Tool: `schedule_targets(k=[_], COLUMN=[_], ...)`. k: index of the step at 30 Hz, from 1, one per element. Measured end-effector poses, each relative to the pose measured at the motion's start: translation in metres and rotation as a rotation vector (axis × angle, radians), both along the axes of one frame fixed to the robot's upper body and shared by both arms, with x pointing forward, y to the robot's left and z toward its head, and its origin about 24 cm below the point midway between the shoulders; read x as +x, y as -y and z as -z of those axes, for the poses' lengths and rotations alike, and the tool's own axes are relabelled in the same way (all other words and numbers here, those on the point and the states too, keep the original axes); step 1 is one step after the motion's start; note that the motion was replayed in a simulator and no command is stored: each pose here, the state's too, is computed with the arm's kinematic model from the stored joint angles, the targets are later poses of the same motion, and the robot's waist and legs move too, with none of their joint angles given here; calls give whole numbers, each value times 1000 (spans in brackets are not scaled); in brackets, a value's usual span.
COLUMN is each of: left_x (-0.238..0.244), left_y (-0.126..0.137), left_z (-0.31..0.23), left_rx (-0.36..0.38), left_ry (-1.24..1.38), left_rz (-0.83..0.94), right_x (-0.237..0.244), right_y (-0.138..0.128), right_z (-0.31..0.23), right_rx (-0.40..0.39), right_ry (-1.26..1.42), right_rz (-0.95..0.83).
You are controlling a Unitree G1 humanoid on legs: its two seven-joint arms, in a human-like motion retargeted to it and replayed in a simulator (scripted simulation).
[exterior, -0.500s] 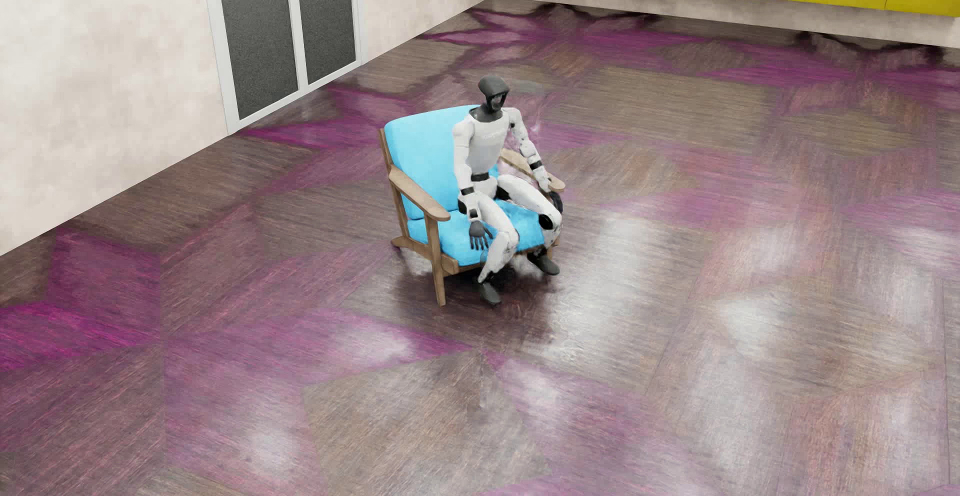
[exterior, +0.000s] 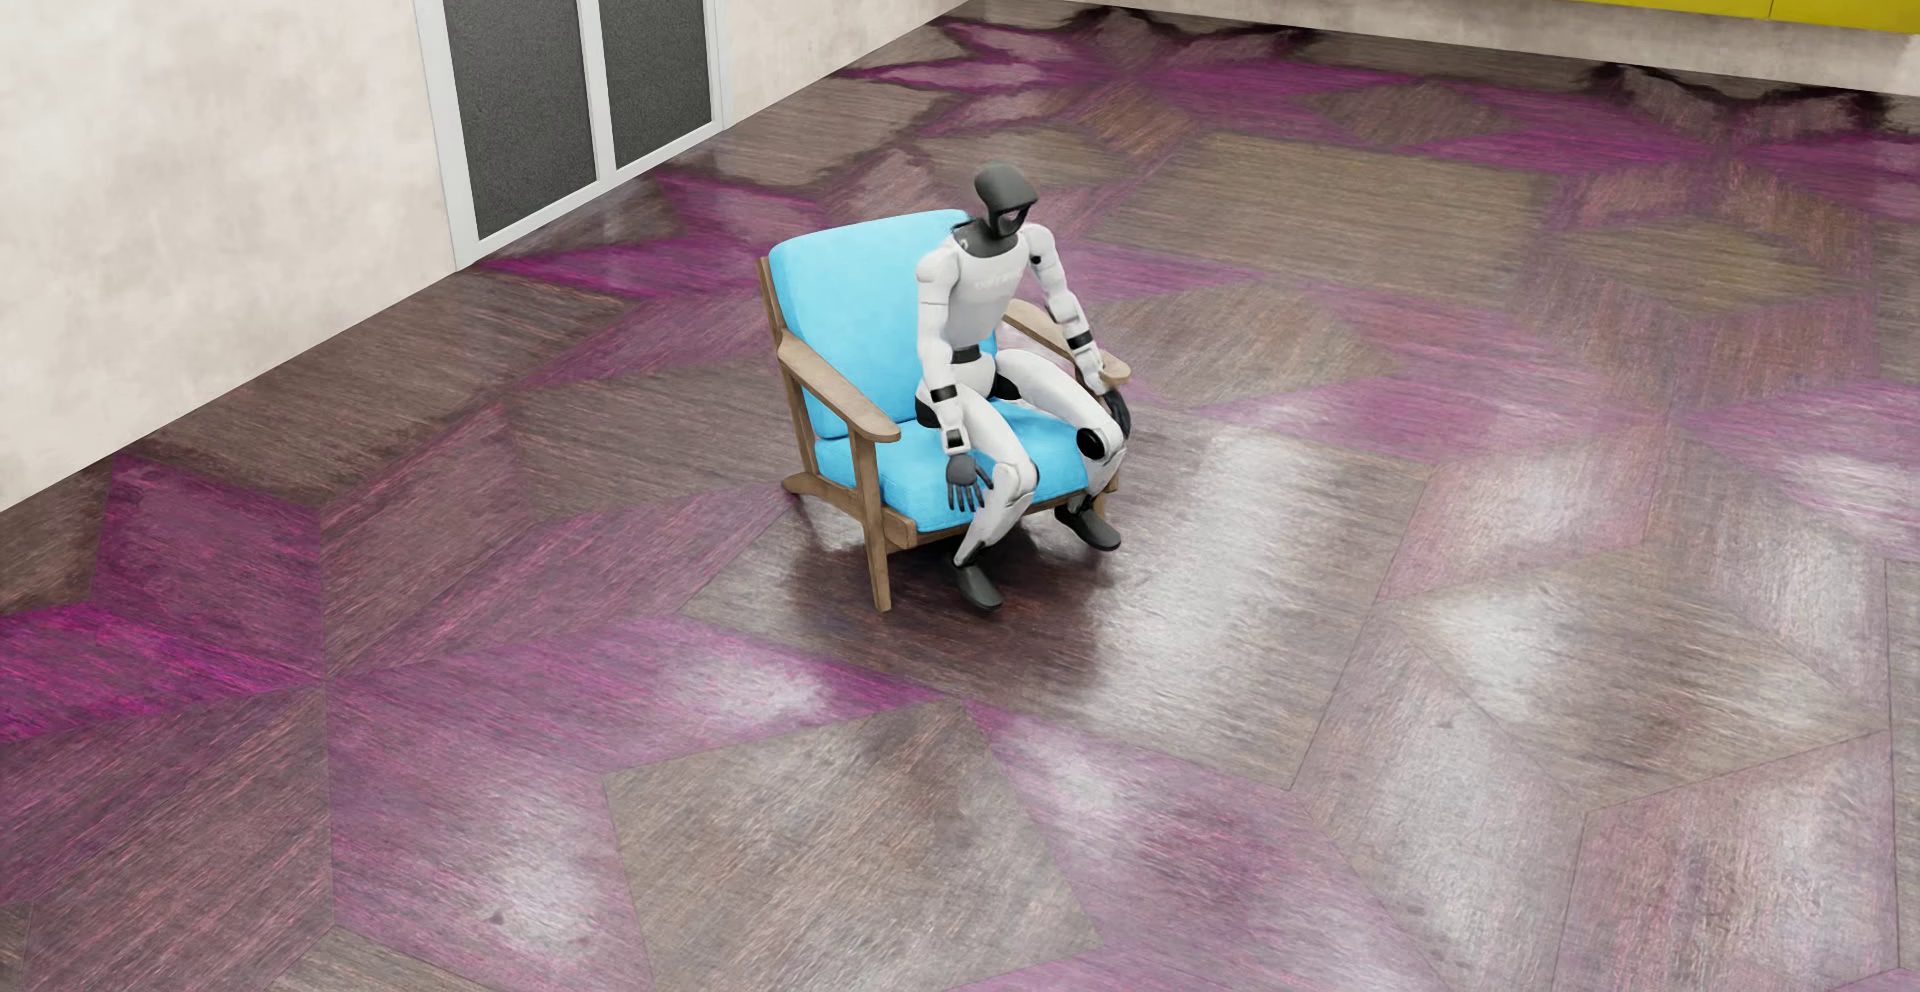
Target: Stand up from the textiles chair
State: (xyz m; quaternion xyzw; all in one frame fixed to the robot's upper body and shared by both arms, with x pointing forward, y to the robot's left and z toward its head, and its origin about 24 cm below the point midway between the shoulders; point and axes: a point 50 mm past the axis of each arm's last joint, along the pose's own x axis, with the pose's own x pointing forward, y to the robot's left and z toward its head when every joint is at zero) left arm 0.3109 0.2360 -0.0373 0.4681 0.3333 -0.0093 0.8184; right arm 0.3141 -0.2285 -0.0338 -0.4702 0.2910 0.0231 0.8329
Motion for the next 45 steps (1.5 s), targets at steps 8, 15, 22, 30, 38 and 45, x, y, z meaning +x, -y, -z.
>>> schedule_targets(k=[8, 15, 22, 30, 38, 45], left_x=[26, -22, -143, -216, -198, -220], left_y=[2, -9, -36, -69, -70, -50], left_z=[-30, 17, 88, 101, 94, 109], left_rx=[39, 43, 13, 11, -25, -119], left_ry=[108, -10, -374, -531, -368, -438], left_rz=[51, 27, -53, -271, -315, -398], right_x=[28, -12, -108, -149, -164, -141], right_y=[-4, 12, 57, 78, 75, 88], right_z=[-34, 8, 65, 78, 87, 69], right_rx=[-3, 13, -14, -10, -27, -130], right_ry=[120, 11, -262, -376, -456, -385], right_rz=[-37, 40, 154, 248, 216, 157])
